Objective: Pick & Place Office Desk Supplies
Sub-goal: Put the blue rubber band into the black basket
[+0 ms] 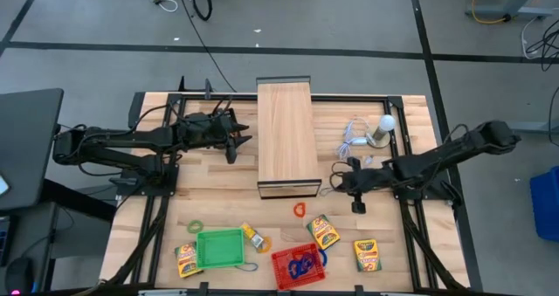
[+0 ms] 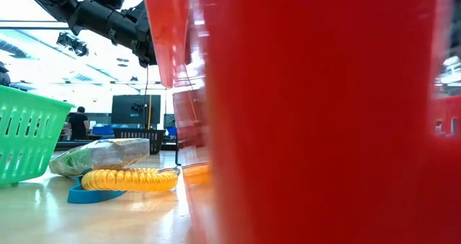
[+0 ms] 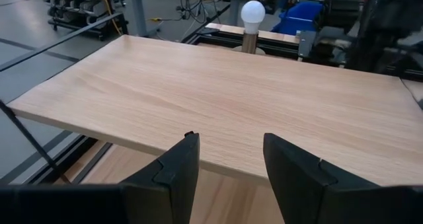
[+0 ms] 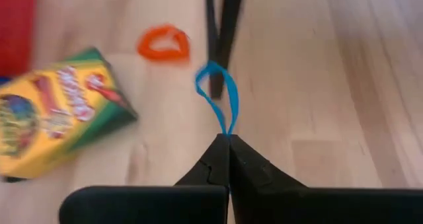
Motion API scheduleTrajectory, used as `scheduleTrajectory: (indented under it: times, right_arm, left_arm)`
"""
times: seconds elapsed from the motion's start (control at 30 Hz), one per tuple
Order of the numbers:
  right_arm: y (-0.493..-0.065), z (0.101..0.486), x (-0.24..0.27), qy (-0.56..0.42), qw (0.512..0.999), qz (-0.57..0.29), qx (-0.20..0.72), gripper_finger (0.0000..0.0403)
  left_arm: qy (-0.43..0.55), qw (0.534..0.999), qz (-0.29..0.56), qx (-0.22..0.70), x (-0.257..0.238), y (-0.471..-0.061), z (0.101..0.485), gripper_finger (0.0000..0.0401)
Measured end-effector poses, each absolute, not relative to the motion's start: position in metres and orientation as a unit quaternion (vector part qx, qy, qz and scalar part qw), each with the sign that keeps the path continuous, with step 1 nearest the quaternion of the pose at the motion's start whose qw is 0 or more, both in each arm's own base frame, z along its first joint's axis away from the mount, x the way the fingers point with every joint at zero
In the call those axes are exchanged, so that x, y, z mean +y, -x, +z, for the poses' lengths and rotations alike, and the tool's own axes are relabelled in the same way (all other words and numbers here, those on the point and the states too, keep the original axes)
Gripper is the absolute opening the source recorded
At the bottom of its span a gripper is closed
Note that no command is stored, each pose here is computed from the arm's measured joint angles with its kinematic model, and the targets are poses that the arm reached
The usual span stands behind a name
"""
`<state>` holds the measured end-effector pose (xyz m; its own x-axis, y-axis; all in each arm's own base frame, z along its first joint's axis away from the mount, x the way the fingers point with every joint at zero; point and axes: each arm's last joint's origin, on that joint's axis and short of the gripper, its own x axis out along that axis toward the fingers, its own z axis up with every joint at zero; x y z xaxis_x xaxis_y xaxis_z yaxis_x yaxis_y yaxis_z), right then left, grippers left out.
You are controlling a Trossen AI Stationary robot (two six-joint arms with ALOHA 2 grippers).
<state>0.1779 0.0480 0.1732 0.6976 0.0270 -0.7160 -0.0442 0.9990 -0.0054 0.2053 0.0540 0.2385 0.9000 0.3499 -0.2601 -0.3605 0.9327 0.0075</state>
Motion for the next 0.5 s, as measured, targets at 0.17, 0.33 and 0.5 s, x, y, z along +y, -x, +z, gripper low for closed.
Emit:
scheduleTrajectory:
  times: [0.17, 0.33, 0.5]
  right_arm:
    - [-0.171, 0.194, 0.059, 0.018, 0.931, 0.068, 0.358, 0.0000]
    - [-0.171, 0.216, 0.069, 0.038, 0.949, 0.115, 0.291, 0.0000]
    - [-0.182, 0.235, 0.069, 0.100, 0.973, 0.090, 0.188, 0.0000]
  left_arm:
    - [0.023, 0.979, 0.155, 0.128, 0.053, -0.206, 0.239, 0.0174]
    - [0.023, 0.990, 0.109, 0.091, 0.048, -0.209, 0.246, 0.0174]
    - [0.013, 0.999, 0.050, 0.010, 0.036, -0.218, 0.258, 0.0174]
